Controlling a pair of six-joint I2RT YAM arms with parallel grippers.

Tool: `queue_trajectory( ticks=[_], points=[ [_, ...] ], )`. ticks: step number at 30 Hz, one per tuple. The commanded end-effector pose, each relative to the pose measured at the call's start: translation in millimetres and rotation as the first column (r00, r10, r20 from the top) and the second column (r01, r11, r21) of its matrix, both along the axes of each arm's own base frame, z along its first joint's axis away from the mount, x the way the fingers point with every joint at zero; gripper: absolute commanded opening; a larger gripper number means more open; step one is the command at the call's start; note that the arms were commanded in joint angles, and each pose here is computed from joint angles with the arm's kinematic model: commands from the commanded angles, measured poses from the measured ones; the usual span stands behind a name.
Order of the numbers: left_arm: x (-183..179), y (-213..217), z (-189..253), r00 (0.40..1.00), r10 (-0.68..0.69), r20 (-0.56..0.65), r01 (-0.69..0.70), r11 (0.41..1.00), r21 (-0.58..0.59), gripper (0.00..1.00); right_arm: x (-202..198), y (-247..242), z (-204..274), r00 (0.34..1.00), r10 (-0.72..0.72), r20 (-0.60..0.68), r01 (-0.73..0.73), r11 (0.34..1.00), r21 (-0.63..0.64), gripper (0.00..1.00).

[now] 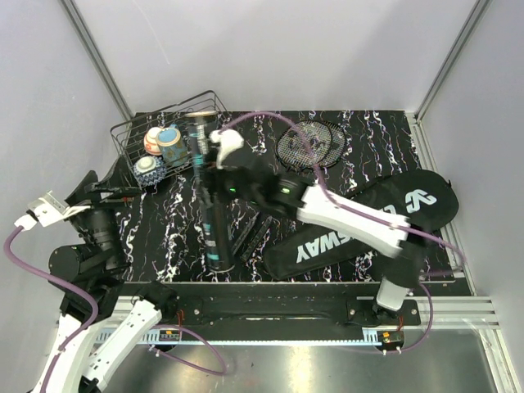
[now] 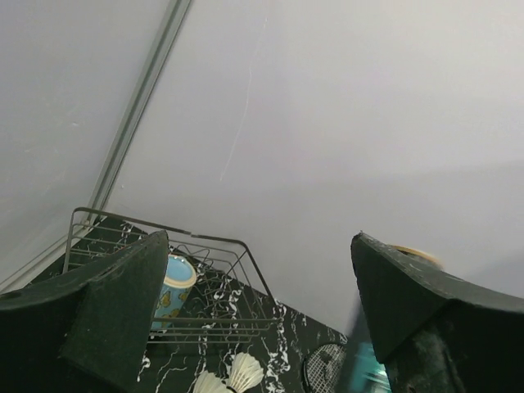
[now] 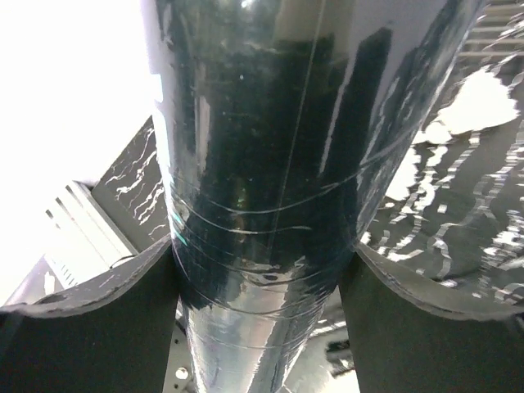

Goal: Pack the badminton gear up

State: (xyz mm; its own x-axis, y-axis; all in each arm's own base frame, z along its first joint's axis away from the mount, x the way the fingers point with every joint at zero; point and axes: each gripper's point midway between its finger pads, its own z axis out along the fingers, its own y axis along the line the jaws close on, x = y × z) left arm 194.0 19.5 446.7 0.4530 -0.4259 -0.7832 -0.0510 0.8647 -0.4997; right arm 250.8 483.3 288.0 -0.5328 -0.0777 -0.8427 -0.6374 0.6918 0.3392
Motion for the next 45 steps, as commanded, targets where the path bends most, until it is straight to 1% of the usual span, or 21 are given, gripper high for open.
queue_trajectory(
  ticks=[1,2,4,5,6,7,8,10,11,12,13,14,16,17,19,20,23,28,33,40,45],
  points=[
    [-0.1,2.3,6.5,0.999,0.014,0.031,-0.014,1.000,-0.013,0.97,12.8,-73.7,53.8,0.965,-0.140,0.223,0.118,0.987,0.109,0.63],
    [2.0,-2.0,6.4,1.000,-0.005,0.028,0.005,1.000,-0.005,0.98,20.8,-96.9,26.2,0.955,-0.152,0.253,0.148,0.988,0.035,0.62],
    [8.4,-9.9,7.2,0.999,-0.032,0.018,0.031,0.999,0.011,0.99,27.1,-139.4,43.6,0.921,-0.211,0.326,0.209,0.977,0.042,0.62],
    [12.5,-18.7,7.2,0.998,-0.069,0.012,0.069,0.997,0.028,0.99,34.0,-160.6,24.8,0.914,-0.228,0.334,0.244,0.970,-0.006,0.63],
    [21.5,-27.7,4.2,0.995,-0.095,-0.011,0.095,0.994,0.046,0.99,33.0,-179.5,37.3,0.897,-0.248,0.367,0.260,0.965,0.017,0.64],
    [25.5,-35.9,7.0,0.992,-0.128,-0.017,0.128,0.990,0.061,0.99,34.7,-191.4,33.6,0.883,-0.225,0.413,0.259,0.965,-0.028,0.65],
    [28.9,-56.0,10.1,0.975,-0.220,-0.018,0.220,0.970,0.102,0.99,34.3,-202.2,19.3,0.878,-0.213,0.429,0.269,0.960,-0.074,0.66],
    [45.4,-89.1,10.6,0.939,-0.335,-0.074,0.343,0.926,0.158,0.99,34.1,-221.2,23.9,0.838,-0.183,0.514,0.290,0.947,-0.135,0.68],
    [43.8,-121.5,10.4,0.874,-0.476,-0.102,0.486,0.846,0.219,0.99,32.5,-225.0,17.0,0.835,-0.159,0.527,0.286,0.943,-0.169,0.68],
    [56.5,-147.0,0.0,0.819,-0.548,-0.168,0.573,0.783,0.241,0.97,29.7,-226.0,15.0,0.832,-0.121,0.541,0.263,0.945,-0.193,0.67],
    [51.8,-165.9,10.4,0.760,-0.627,-0.171,0.648,0.713,0.269,0.95,28.4,-227.2,9.9,0.817,-0.043,0.575,0.233,0.936,-0.262,0.64],
    [40.3,-195.5,4.0,0.633,-0.742,-0.221,0.769,0.569,0.290,0.92,25.5,-226.8,-1.4,0.820,0.011,0.573,0.203,0.929,-0.309,0.62],
    [44.0,-219.9,-2.3,0.521,-0.809,-0.273,0.849,0.457,0.265,0.87,21.5,-229.4,-12.6,0.826,0.066,0.560,0.175,0.914,-0.366,0.59],
    [32.8,-233.3,-2.3,0.431,-0.860,-0.272,0.891,0.360,0.275,0.86,19.9,-231.2,-19.9,0.831,0.081,0.551,0.168,0.907,-0.387,0.58],
    [29.7,-243.6,-5.2,0.360,-0.888,-0.287,0.919,0.283,0.274,0.85,14.8,-232.2,-28.6,0.832,0.120,0.542,0.137,0.902,-0.410,0.59],
    [19.6,-250.0,-5.0,0.294,-0.909,-0.295,0.935,0.211,0.284,0.84,10.5,-232.2,-40.5,0.836,0.157,0.526,0.107,0.893,-0.436,0.59],
    [13.2,-258.1,-10.4,0.214,-0.921,-0.324,0.954,0.126,0.273,0.79,2.7,-232.3,-55.6,0.836,0.216,0.505,0.057,0.880,-0.471,0.58],
    [27.8,-267.8,-25.5,0.157,-0.902,-0.402,0.978,0.084,0.193,0.65,2.8,-238.3,-58.2,0.839,0.215,0.500,0.071,0.868,-0.492,0.58],
    [37.0,-277.8,-44.7,0.064,-0.884,-0.463,0.997,0.036,0.069,0.51,10.4,-243.4,-62.9,0.847,0.196,0.495,0.117,0.838,-0.533,0.57],
    [54.6,-277.3,-64.8,0.058,-0.835,-0.547,0.996,0.087,-0.027,0.47,15.1,-248.3,-73.0,0.843,0.188,0.504,0.187,0.776,-0.602,0.57],
    [54.3,-285.2,-77.8,-0.031,-0.833,-0.552,0.993,0.035,-0.109,0.42,18.7,-248.7,-76.0,0.838,0.185,0.514,0.221,0.746,-0.629,0.57]
  ],
)
